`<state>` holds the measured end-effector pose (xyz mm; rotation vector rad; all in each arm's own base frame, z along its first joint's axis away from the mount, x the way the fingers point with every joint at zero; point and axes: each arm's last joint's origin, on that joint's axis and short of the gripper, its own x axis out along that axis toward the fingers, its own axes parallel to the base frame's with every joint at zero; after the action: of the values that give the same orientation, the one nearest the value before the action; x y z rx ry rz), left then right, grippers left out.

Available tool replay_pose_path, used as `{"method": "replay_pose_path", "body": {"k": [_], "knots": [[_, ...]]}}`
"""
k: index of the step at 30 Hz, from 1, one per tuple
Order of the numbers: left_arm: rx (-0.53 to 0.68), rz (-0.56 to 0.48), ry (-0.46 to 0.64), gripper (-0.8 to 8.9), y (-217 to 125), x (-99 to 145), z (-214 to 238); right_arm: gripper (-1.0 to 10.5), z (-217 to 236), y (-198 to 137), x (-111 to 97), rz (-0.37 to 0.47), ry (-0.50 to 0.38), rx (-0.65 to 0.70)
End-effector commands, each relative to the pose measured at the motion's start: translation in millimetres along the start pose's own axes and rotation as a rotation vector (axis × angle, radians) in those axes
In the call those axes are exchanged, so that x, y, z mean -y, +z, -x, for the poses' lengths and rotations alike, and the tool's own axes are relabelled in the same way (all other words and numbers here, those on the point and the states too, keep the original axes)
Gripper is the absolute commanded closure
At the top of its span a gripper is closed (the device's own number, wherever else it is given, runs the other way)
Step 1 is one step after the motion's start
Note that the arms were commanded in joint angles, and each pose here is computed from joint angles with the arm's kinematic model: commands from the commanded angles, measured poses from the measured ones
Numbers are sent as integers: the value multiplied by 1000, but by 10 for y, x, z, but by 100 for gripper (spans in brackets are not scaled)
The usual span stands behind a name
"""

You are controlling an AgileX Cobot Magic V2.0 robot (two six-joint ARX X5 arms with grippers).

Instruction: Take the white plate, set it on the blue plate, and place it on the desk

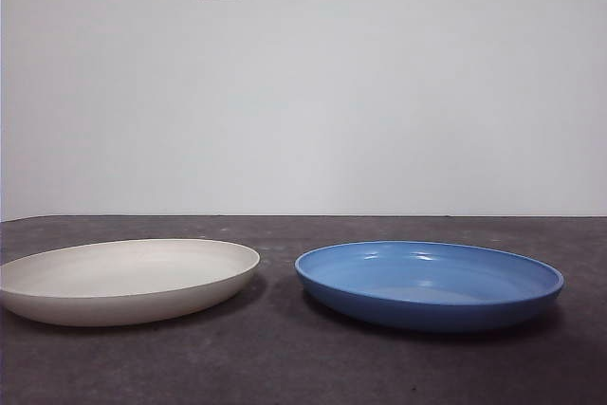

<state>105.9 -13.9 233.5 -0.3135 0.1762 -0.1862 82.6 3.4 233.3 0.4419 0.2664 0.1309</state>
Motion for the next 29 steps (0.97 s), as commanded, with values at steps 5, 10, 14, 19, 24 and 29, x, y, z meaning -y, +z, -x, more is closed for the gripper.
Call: {"method": "replay_pose_path", "body": {"k": [5, 10, 14, 19, 24, 29], "knots": [[-82, 19, -181, 795, 572, 267, 11, 938, 98, 424, -260, 42, 120, -99], [-162, 23, -315, 795, 810, 420, -25, 938, 100, 663, -434, 53, 222, -160], [-221, 26, -424, 795, 917, 548, -60, 938, 77, 785, -577, 90, 326, -238], [-329, 7, -519, 796, 928, 694, -114, 938, 43, 835, -701, 184, 406, -344], [-467, -24, -645, 794, 850, 813, -186, 938, 33, 816, -758, 236, 516, -423], [-502, -33, -691, 783, 811, 869, -192, 937, 42, 813, -760, 241, 529, -425]]}}
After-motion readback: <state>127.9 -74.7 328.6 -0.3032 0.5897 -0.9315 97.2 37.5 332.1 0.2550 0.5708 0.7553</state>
